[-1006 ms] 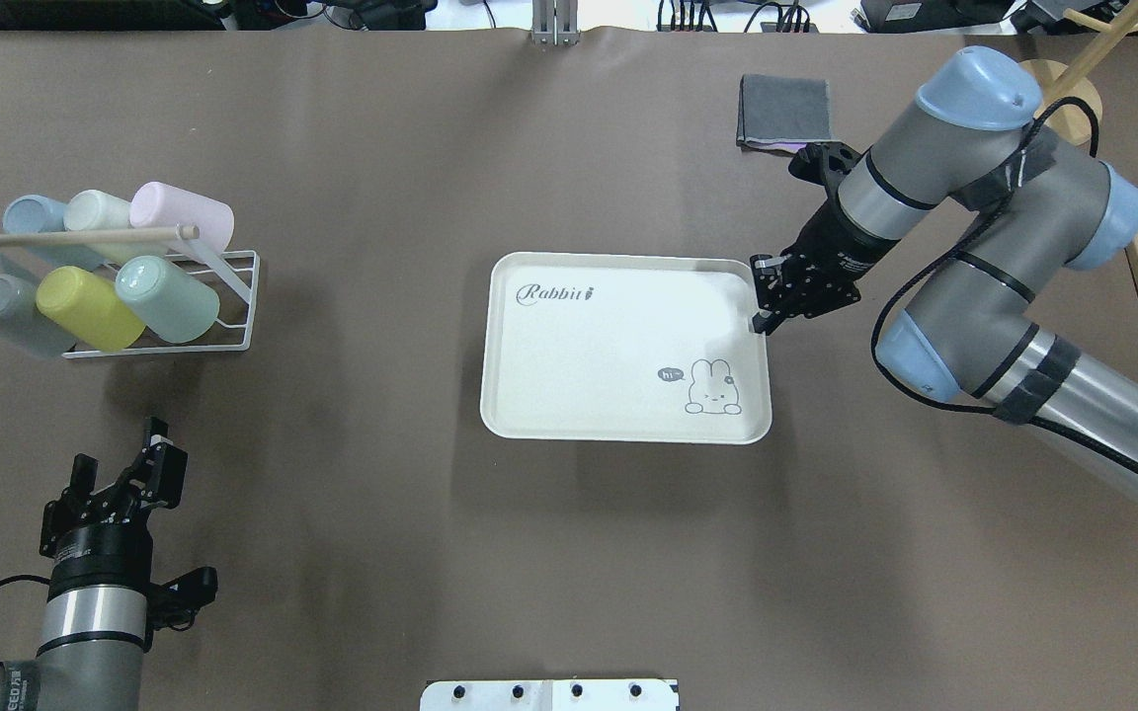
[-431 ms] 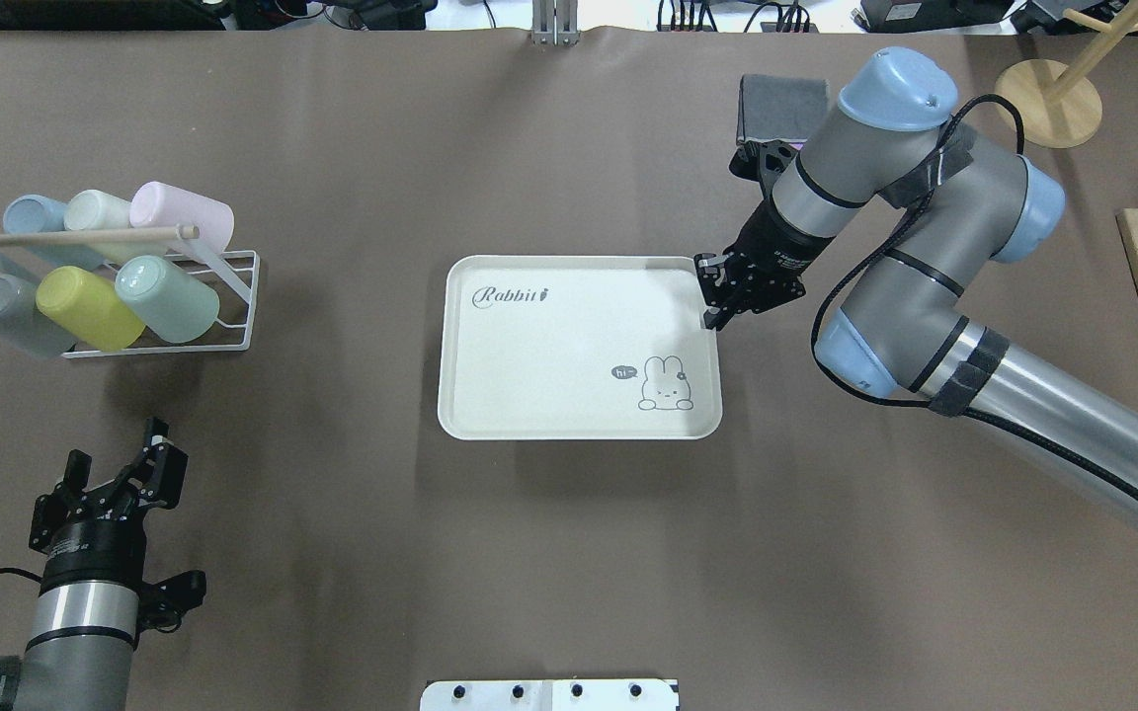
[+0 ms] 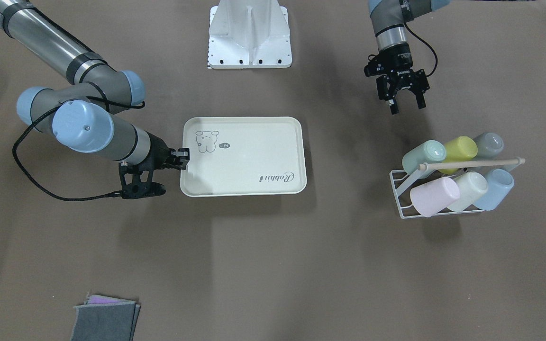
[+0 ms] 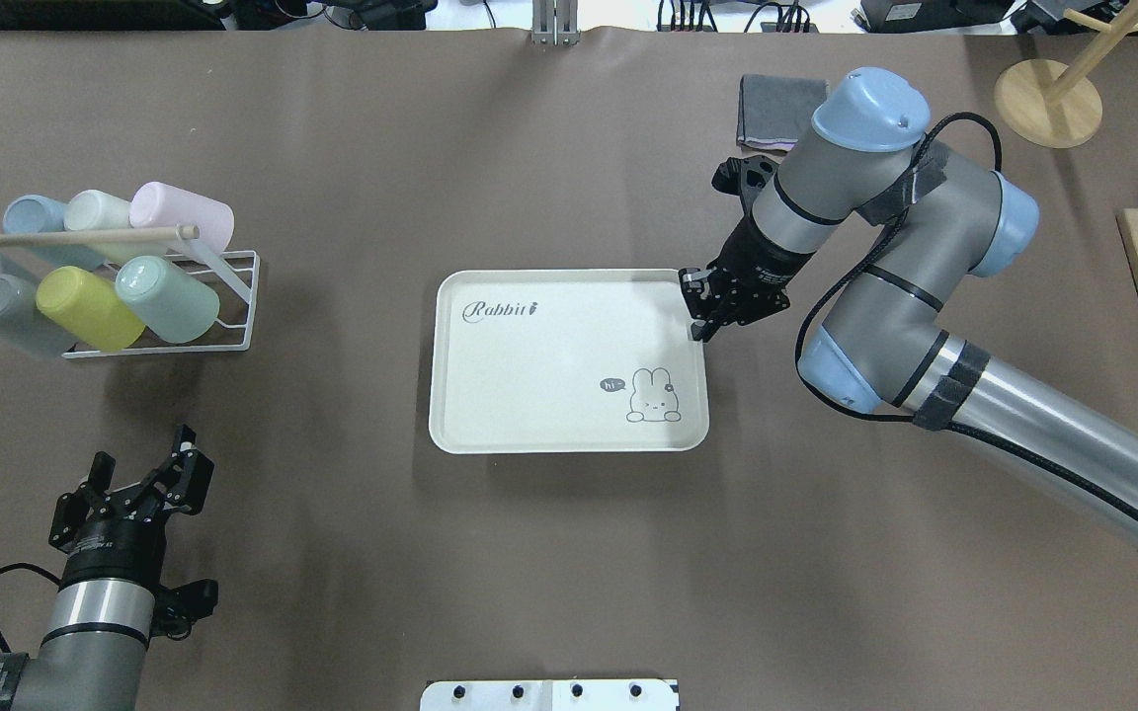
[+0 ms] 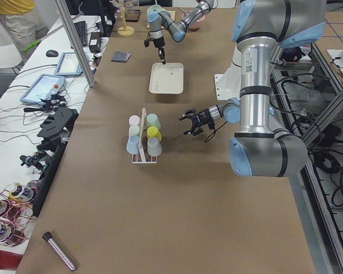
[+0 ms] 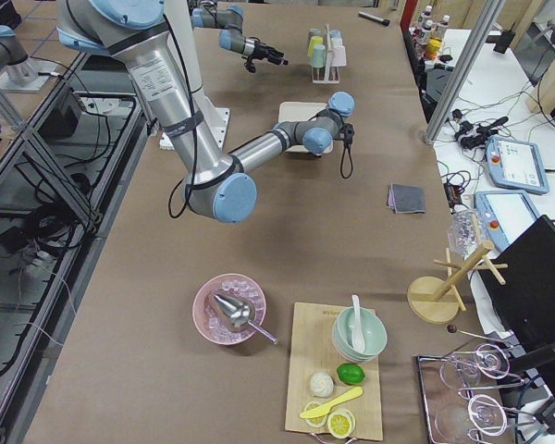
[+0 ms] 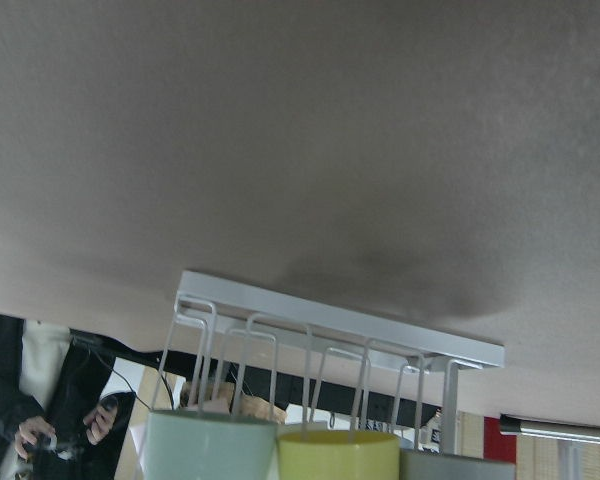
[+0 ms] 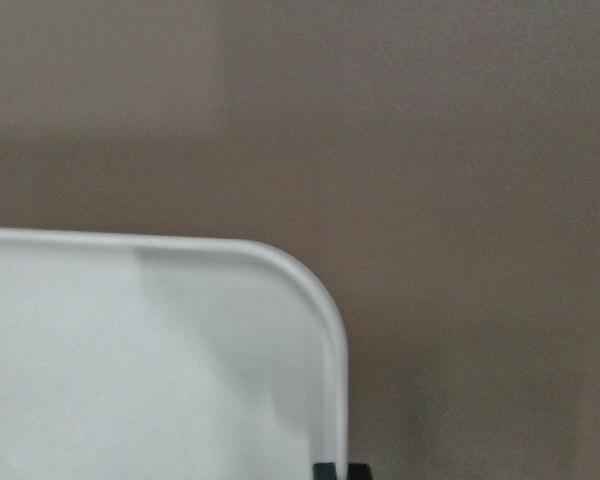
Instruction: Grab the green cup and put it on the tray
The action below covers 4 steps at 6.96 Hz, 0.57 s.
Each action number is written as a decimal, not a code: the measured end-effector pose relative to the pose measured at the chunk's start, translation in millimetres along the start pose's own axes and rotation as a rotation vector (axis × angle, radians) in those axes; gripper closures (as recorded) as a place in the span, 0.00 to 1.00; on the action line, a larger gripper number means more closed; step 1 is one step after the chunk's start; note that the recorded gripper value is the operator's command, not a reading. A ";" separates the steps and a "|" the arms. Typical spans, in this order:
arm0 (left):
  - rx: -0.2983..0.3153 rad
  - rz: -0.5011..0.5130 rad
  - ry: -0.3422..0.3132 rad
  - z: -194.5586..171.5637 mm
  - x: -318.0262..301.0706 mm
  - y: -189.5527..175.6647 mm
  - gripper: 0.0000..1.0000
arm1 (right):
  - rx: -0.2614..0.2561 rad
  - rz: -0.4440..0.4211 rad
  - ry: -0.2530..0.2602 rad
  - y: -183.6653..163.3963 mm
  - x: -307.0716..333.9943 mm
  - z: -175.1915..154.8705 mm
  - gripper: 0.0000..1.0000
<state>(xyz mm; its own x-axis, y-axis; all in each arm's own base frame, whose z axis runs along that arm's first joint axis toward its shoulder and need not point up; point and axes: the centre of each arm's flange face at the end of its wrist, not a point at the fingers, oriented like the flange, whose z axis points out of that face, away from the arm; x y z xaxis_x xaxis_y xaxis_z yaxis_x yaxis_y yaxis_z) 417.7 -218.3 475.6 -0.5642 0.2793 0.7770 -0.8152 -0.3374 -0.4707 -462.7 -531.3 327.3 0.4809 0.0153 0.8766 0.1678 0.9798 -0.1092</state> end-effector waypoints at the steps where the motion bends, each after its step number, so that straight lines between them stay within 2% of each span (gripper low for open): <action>1: 0.003 0.012 -0.008 0.5 -7.1 2.6 0.02 | 0.001 0.002 0.004 0.2 0.1 2.8 1.00; 4: 0.010 0.044 -0.052 4.5 -25.3 15.6 0.02 | 0.008 0.001 0.019 -0.4 -2.9 11.6 1.00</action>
<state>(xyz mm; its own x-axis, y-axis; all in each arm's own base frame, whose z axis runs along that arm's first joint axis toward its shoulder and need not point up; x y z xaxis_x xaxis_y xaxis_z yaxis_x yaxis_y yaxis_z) 419.9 -234.7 450.5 -0.5921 0.2171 0.7761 -0.7880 -0.3578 -0.5011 -474.1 -529.5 330.3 0.4972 0.0128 0.8676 0.1607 0.9812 -0.1066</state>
